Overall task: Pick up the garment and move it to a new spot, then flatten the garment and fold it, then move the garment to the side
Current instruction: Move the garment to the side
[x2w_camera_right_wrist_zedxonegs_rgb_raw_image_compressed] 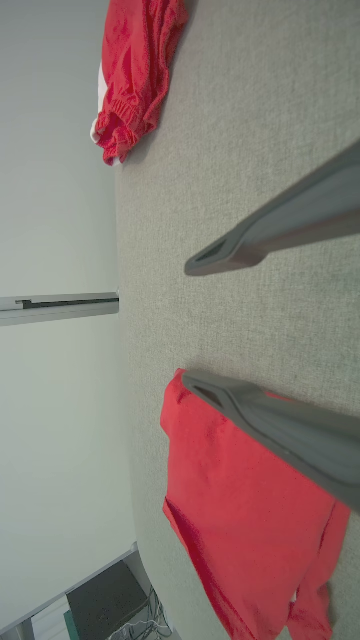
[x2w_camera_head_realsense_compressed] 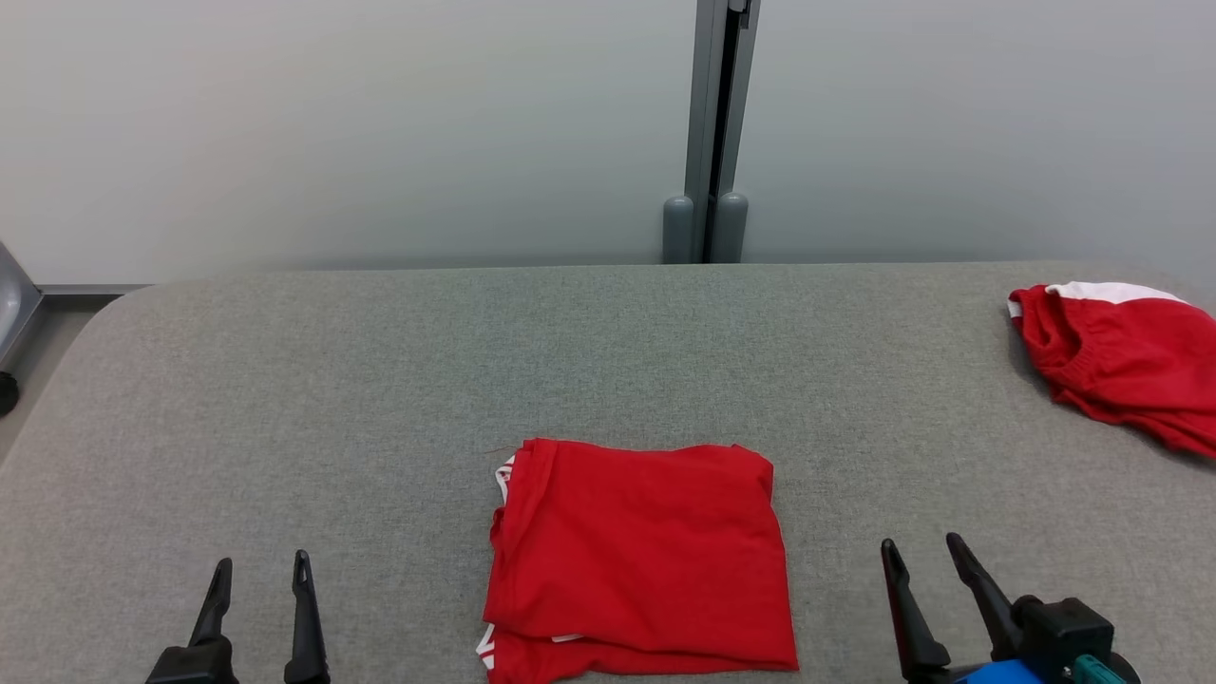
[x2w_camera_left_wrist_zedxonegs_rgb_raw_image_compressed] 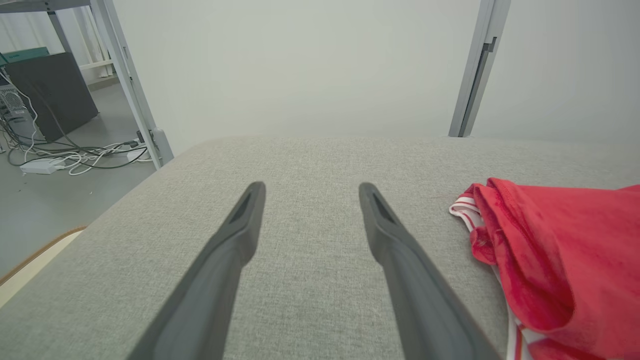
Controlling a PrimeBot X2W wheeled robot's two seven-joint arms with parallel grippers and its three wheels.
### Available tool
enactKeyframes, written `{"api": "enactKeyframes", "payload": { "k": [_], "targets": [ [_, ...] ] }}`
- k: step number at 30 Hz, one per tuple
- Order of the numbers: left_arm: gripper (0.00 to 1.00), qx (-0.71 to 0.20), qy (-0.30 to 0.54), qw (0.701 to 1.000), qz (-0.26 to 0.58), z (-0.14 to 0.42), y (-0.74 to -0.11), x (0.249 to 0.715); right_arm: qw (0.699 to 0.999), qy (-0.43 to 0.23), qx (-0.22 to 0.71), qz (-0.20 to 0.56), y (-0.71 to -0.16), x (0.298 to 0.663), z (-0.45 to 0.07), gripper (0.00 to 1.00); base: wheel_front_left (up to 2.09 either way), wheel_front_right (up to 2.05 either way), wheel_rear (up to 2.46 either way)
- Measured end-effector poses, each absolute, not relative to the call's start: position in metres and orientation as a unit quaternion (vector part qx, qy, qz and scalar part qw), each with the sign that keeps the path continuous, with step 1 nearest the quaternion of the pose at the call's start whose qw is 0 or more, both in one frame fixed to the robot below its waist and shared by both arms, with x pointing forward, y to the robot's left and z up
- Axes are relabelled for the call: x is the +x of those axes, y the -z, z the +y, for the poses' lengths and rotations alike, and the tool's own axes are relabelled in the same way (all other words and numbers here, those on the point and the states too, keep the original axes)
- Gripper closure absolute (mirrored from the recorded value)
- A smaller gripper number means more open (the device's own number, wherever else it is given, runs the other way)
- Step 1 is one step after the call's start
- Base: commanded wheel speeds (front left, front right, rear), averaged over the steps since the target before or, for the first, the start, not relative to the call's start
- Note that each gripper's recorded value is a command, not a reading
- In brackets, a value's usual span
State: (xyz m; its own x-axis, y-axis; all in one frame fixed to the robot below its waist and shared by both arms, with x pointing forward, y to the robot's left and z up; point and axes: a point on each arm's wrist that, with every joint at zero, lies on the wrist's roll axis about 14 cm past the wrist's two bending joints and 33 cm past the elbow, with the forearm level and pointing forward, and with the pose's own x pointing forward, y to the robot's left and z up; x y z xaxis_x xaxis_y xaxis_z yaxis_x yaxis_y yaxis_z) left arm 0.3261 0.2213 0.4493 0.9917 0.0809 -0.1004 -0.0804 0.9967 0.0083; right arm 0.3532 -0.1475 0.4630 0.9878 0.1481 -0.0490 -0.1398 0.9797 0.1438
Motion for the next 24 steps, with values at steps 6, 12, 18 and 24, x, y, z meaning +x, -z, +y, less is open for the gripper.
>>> {"api": "enactKeyframes", "payload": {
  "k": [6, 12, 18, 24],
  "targets": [
    [0.0, 0.002, -0.042, 0.998, 0.049, 0.22, -0.45, 0.326, 0.991, -0.116, 0.061, 0.005, -0.482, 0.371, -0.12, 0.0, 0.0, 0.0, 0.0],
    [0.0, 0.001, -0.048, 0.997, 0.053, 0.225, -0.448, 0.325, 0.985, -0.166, 0.04, 0.0, -0.495, 0.395, -0.088, 0.0, 0.0, 0.0, 0.0],
    [0.0, 0.001, -0.05, 0.997, 0.056, 0.226, -0.447, 0.331, 0.98, -0.185, 0.013, 0.069, -0.469, 0.416, -0.076, 0.0, 0.0, 0.0, 0.0],
    [0.0, -0.001, -0.055, 0.997, 0.059, 0.23, -0.445, 0.342, 0.97, -0.195, 0.01, 0.146, -0.422, 0.412, -0.069, 0.0, 0.0, 0.0, 0.0]
  ]
}}
